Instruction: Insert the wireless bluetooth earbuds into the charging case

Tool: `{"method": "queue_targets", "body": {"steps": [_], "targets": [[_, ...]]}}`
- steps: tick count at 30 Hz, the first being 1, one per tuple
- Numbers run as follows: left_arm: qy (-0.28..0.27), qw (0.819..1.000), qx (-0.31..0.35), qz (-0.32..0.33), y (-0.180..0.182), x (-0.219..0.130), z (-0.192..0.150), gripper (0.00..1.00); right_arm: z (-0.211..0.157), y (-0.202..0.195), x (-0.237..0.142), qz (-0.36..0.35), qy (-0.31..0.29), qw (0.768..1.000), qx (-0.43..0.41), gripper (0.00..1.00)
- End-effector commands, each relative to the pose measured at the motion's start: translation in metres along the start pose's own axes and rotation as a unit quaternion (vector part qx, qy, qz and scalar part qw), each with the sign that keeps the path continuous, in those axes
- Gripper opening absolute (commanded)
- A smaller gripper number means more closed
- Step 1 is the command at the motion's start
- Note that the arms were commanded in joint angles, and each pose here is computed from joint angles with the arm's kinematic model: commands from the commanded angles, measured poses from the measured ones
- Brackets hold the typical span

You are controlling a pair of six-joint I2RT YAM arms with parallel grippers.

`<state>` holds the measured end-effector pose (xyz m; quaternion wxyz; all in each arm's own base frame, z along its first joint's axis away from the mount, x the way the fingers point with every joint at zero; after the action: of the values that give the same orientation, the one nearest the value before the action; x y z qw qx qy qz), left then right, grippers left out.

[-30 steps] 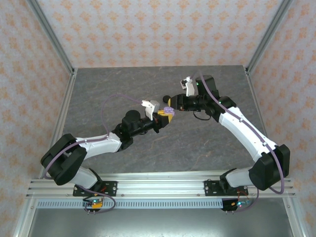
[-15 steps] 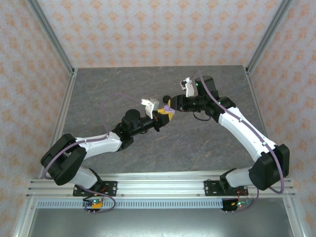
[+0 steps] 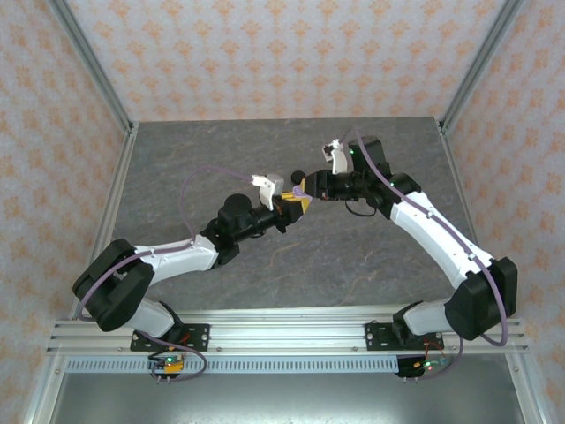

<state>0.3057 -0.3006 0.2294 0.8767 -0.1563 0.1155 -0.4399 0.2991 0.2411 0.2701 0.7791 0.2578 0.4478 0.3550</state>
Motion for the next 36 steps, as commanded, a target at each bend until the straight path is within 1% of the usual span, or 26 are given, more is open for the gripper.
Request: {"method": "queue_targets", "body": {"steps": [1,10,14,17,24,27,33,36], "targets": [[-0.035,0.999,0.007,0.000,-0.007,-0.002,0.026,0.12,-0.003,-0.001,0.001,-0.003,0.001,1.000,-0.015,0.26],[-0.033,0.999,0.018,-0.003,-0.010,-0.002,0.028,0.12,-0.011,-0.003,0.002,-0.017,0.019,0.999,-0.021,0.29],[-0.029,0.999,0.028,-0.007,-0.011,-0.002,0.028,0.12,-0.012,-0.002,0.003,-0.017,0.024,0.999,-0.023,0.31],[-0.024,0.999,0.037,-0.009,-0.013,-0.003,0.027,0.12,-0.012,0.000,0.002,-0.018,0.025,0.999,-0.026,0.35],[-0.012,0.998,0.068,-0.007,-0.015,-0.005,0.024,0.11,-0.009,0.005,-0.006,-0.022,0.016,0.999,-0.031,0.43],[-0.005,0.997,0.077,-0.001,-0.014,-0.006,0.021,0.12,-0.008,0.009,-0.011,-0.023,0.011,0.999,-0.034,0.46],[0.004,0.996,0.090,0.000,-0.015,-0.007,0.018,0.11,-0.006,0.012,-0.019,-0.033,0.002,0.999,-0.039,0.47],[0.006,0.996,0.088,0.014,-0.011,-0.009,0.018,0.12,-0.003,0.009,-0.022,-0.047,-0.011,0.998,-0.037,0.47]]}}
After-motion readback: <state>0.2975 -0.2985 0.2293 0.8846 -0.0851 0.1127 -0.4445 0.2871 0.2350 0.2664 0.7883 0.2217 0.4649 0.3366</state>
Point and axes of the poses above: each hand's point on the last joint's axis, 136 mm out from that joint toward the fingers, its own x axis out along the fingers, its own y axis along the line the jaws close on, z = x × y, the point moved 2 cm from there along -x, back along the fingers, and after that the axes turned 6 degrees about x, right-handed, at the moved point
